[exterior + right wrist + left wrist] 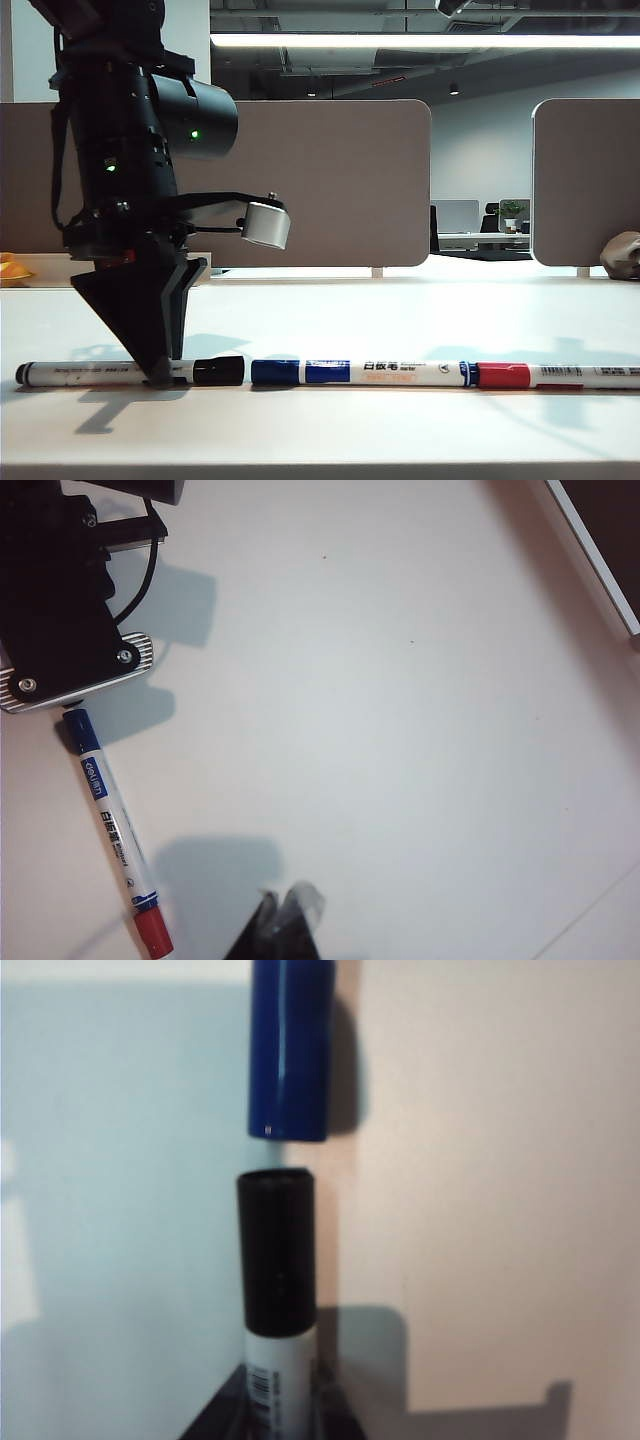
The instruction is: Pick up the markers one by one and line them up horizontally in a straight line on the table.
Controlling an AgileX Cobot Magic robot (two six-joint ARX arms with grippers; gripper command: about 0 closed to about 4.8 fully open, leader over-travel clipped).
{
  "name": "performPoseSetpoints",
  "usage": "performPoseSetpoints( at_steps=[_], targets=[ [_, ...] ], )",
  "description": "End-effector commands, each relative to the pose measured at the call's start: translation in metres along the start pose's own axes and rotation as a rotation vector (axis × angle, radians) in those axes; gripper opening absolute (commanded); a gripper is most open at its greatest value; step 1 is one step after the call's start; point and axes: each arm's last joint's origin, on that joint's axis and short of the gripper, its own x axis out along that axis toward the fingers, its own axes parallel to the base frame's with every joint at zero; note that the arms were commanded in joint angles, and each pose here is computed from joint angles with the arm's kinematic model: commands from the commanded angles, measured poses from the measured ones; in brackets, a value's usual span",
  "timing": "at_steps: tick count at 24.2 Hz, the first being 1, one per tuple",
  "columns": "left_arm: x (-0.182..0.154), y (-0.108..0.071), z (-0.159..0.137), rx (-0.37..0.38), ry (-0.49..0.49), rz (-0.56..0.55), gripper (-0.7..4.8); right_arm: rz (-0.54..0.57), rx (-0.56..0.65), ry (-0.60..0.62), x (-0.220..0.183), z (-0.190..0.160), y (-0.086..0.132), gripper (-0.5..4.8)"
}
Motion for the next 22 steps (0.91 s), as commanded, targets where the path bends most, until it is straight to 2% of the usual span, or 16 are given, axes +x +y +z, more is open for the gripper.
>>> performPoseSetpoints(
  at_steps=[1, 3, 5, 9, 10, 19, 21, 22],
  targets=[
    [0.000, -0.001, 0.001, 0.007, -0.043, -0.028, 0.81, -0.002, -0.001, -0.017, -0.002, 0.001, 0.000, -0.05],
    [0.000, -0.001, 0.001, 0.007, -0.044, -0.027, 0.89, -0.002, -0.001, -0.017, -0.002, 0.001, 0.000, -0.05],
    [0.000, -0.001, 0.001, 0.004, -0.043, -0.028, 1.37, -0.001, -0.001, -0.017, -0.002, 0.001, 0.000, 0.04],
    [0.000, -0.001, 0.001, 0.002, -0.039, -0.032, 1.64, -0.002, -0.001, -0.017, -0.002, 0.001, 0.000, 0.05],
    [-0.001, -0.002, 0.000, 0.001, -0.036, -0.035, 1.98, -0.002, -0.001, -0.017, -0.002, 0.001, 0.000, 0.12],
    [-0.029, -0.012, -0.001, 0.006, -0.032, 0.037, 1.98, -0.005, -0.001, -0.022, -0.002, 0.002, 0.000, 0.13],
    [-0.039, -0.019, -0.002, -0.047, -0.037, 0.041, 1.90, -0.003, -0.001, -0.019, -0.002, 0.002, 0.000, 0.11],
    [-0.049, -0.023, -0.002, -0.098, -0.052, 0.060, 1.49, 0.001, 0.001, -0.013, -0.002, 0.001, 0.000, -0.06]
  ],
)
